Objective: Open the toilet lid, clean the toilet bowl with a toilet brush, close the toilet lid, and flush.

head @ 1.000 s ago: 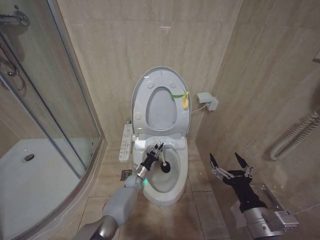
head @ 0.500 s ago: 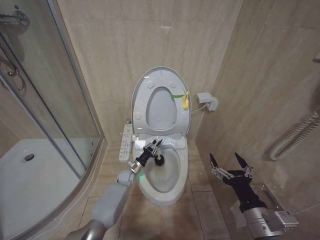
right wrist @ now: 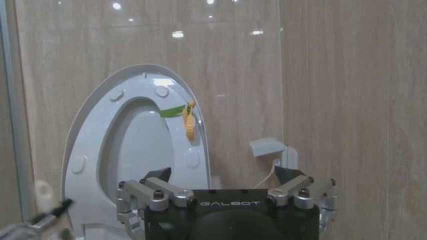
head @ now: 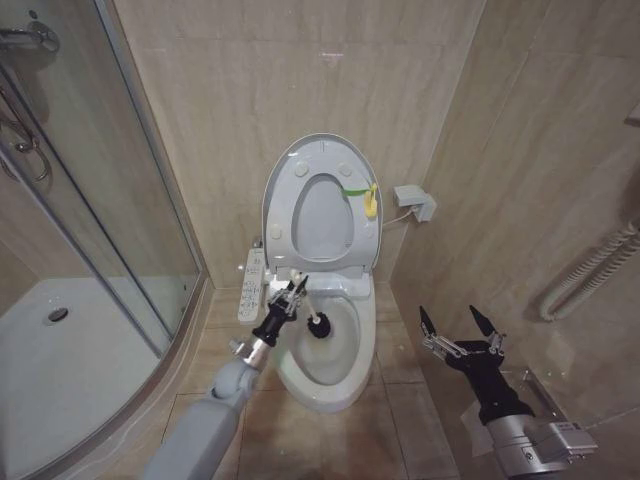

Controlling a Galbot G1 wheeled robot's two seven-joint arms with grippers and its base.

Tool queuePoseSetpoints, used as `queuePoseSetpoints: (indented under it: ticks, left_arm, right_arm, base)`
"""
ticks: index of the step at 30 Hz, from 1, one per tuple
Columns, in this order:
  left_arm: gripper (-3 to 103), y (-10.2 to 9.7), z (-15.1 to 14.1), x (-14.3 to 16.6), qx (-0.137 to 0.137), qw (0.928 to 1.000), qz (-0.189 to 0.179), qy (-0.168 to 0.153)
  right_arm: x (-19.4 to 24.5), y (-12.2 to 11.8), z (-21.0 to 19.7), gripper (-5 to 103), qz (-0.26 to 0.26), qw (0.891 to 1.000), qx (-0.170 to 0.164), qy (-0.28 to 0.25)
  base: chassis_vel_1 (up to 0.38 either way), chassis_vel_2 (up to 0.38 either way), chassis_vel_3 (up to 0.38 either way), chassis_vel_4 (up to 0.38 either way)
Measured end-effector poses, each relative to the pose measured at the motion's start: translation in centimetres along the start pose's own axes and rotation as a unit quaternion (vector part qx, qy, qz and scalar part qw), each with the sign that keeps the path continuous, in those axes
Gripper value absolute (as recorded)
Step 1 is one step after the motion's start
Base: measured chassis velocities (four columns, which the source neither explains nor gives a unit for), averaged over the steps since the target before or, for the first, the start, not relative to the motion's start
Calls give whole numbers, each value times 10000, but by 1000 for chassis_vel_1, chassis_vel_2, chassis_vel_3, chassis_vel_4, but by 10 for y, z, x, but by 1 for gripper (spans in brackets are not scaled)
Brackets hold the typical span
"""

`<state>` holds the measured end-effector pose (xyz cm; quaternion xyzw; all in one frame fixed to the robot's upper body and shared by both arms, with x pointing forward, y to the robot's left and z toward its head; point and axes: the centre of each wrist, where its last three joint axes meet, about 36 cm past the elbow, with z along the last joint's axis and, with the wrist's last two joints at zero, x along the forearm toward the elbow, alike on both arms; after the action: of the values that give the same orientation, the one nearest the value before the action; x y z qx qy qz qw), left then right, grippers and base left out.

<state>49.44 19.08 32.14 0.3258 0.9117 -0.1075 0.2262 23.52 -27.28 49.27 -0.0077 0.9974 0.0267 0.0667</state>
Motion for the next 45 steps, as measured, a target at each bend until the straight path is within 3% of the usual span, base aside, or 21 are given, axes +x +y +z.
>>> queuePoseSetpoints:
  ticks: [6, 12, 15, 16, 20, 22, 25, 26, 29, 32, 34, 38, 42, 45]
  left_arm:
    - [19, 2, -40, 34, -108, 9999, -95, 58]
    - [19, -16, -89, 65, -148, 9999, 51, 68]
    - [19, -21, -127, 79, -554, 9984, 127, -28]
    - [19, -21, -127, 79, -554, 9984, 127, -28]
    - [19, -20, -168, 98, -1384, 9902, 136, -159]
    - [19, -21, -175, 102, -1475, 9888, 101, -183]
    - [19, -44, -200, 127, -1708, 9847, -293, -196]
    - [19, -44, -200, 127, -1708, 9847, -293, -196]
    - [19, -63, -205, 159, -1937, 9778, -800, -85]
    - [19, -62, -202, 175, -2067, 9731, -1020, -22]
    - [19, -55, -191, 202, -2195, 9664, -1334, 84]
    - [19, -43, -178, 224, -2233, 9620, -1566, 147]
    - [19, -25, -156, 242, -2112, 9607, -1800, 38]
    - [19, -1, -123, 265, -1873, 9591, -2121, 79]
  right_arm:
    - [0, 0, 0, 100, -1, 10000, 0, 0]
    - [0, 0, 0, 100, -1, 10000, 0, 0]
    - [0, 0, 0, 100, 0, 10000, 0, 0]
    - [0, 0, 0, 100, 0, 10000, 0, 0]
    - [0, 0, 0, 100, 0, 10000, 0, 0]
    - [0, 0, 0, 100, -1, 10000, 0, 0]
    - [0, 0, 0, 100, 0, 10000, 0, 0]
    - [0, 0, 0, 100, 0, 10000, 0, 0]
    - [0, 0, 0, 100, 1, 10000, 0, 0]
    - [0, 0, 0, 100, -1, 10000, 0, 0]
    - [0, 0, 0, 100, -1, 10000, 0, 0]
    - [0, 0, 0, 100, -1, 10000, 0, 0]
    - [0, 0, 0, 100, 2, 10000, 0, 0]
    - [0, 0, 0, 100, -1, 10000, 0, 0]
  base:
    - [0, 0, 0, 0]
    - [0, 0, 0, 0]
    - [0, 0, 0, 0]
    - [0, 0, 0, 0]
    - [0, 0, 0, 0]
    - [0, 0, 0, 0]
    - [0, 0, 0, 0]
    - [0, 0, 0, 0]
    - [0, 0, 0, 0]
    - [0, 0, 0, 0]
    - [0, 0, 0, 0]
    - [0, 0, 0, 0]
    - [0, 0, 0, 0]
    - [0, 0, 0, 0]
